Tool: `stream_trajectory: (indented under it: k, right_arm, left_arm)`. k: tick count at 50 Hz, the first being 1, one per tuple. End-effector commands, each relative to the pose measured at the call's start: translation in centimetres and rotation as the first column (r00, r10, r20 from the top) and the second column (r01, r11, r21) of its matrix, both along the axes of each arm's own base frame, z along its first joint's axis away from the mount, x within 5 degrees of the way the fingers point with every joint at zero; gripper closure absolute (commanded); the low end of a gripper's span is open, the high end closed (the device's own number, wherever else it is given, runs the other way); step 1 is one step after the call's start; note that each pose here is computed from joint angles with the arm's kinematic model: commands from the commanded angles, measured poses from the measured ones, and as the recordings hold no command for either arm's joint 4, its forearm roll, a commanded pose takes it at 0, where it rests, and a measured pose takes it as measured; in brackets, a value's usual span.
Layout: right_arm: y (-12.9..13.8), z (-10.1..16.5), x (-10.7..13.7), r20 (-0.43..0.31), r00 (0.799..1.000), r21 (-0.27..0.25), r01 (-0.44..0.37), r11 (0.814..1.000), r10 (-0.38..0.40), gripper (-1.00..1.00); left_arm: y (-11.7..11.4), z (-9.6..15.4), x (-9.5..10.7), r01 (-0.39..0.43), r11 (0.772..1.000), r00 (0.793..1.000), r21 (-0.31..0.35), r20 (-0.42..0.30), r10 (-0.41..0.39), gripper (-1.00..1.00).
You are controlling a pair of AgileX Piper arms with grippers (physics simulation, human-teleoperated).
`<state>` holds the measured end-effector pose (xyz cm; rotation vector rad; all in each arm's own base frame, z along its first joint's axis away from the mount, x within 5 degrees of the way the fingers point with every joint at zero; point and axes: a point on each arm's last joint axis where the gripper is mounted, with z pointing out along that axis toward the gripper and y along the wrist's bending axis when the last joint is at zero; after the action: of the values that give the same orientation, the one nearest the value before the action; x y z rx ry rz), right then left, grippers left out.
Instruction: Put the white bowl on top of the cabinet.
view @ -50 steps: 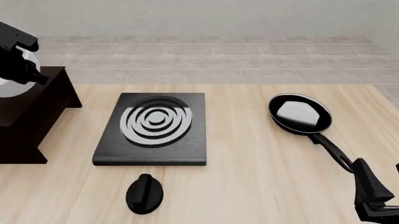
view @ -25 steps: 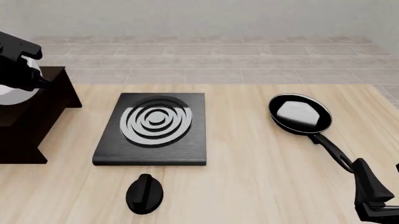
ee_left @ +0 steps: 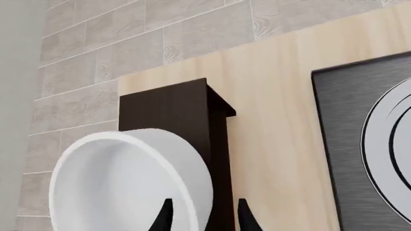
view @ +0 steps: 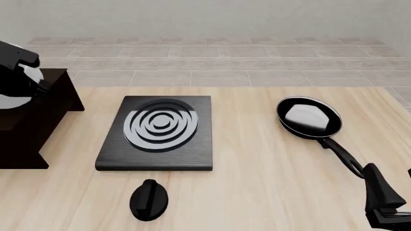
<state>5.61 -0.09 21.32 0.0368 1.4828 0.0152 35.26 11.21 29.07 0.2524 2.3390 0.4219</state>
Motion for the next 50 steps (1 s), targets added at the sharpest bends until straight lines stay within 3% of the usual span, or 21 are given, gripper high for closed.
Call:
stream_trajectory:
  k: [1,15,29,40,44,50]
  right_arm:
    - [0.0,0.0,0.0,0.001,1.0,-0.001,0.0,1.0,0.0,-1.0]
    - [0.0,0.0,0.0,-0.001,1.0,0.001,0.001,1.0,-0.001,-1.0]
    - [0.0,0.0,0.0,-0.002,1.0,0.001,0.003,1.0,-0.003,-1.0]
    - [0.0,0.0,0.0,0.0,1.0,0.0,0.002,1.0,-0.002,-1.0]
    - [0.0,0.0,0.0,0.0,1.0,0.001,0.002,1.0,-0.002,-1.0]
    - [0.0,0.0,0.0,0.002,1.0,-0.001,0.003,1.0,-0.003,-1.0]
  left_arm:
    - [0.6,0.8,0.0,-0.007,1.0,1.0,0.011,0.018,0.006,-1.0]
    - [-1.6,3.4,-0.5,0.05,0.998,0.994,0.042,0.092,-0.054,-1.0]
    - [-4.3,5.6,-3.3,0.096,0.994,0.981,0.054,0.164,-0.104,-1.0]
    - [-6.0,7.3,-7.6,0.109,0.99,0.945,0.088,0.301,-0.131,-1.0]
    - [-6.6,8.1,-9.0,0.092,0.995,0.926,0.048,0.362,-0.103,-1.0]
    - [-8.7,8.6,-12.3,0.136,0.991,0.893,0.018,0.43,-0.13,-1.0]
